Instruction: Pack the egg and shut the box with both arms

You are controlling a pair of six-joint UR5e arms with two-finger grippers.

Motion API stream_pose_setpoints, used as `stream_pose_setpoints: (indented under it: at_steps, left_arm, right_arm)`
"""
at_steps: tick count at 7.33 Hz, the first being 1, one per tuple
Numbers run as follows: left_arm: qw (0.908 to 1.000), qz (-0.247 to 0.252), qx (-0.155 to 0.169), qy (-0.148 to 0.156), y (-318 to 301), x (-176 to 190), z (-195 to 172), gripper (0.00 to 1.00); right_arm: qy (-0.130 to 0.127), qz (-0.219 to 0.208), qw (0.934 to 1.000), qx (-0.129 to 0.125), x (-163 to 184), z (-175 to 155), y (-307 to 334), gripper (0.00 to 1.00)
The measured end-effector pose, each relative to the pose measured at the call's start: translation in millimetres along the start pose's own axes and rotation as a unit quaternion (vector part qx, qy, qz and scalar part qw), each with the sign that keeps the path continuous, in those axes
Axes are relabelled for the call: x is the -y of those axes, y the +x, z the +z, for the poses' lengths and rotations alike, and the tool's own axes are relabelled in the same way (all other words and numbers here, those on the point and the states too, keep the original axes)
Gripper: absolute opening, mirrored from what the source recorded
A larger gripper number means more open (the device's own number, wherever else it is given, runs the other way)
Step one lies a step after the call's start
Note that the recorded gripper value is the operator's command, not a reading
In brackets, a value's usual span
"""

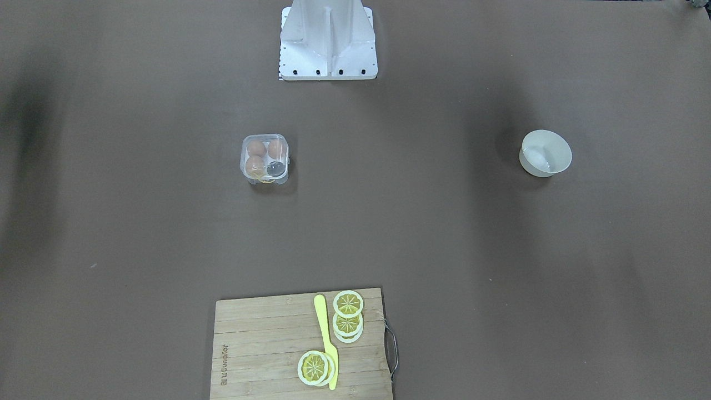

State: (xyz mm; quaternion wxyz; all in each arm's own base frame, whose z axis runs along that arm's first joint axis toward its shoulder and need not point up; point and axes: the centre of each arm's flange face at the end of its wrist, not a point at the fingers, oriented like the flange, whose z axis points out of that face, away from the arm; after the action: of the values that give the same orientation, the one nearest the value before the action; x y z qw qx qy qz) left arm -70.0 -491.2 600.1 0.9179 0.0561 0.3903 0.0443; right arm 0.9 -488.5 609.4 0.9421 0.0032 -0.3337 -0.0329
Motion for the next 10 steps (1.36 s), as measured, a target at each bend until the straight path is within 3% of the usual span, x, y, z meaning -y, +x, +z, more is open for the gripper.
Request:
stream_pose_setpoints:
  at_steps: [10]
  left_arm:
    - [1.0000, 0.000, 0.000, 0.001, 0.8, 0.2, -0.7, 0.98]
  right_arm:
    - [-0.003, -0.002, 1.0000, 0.000, 0.1, 2.7, -2.2, 1.00]
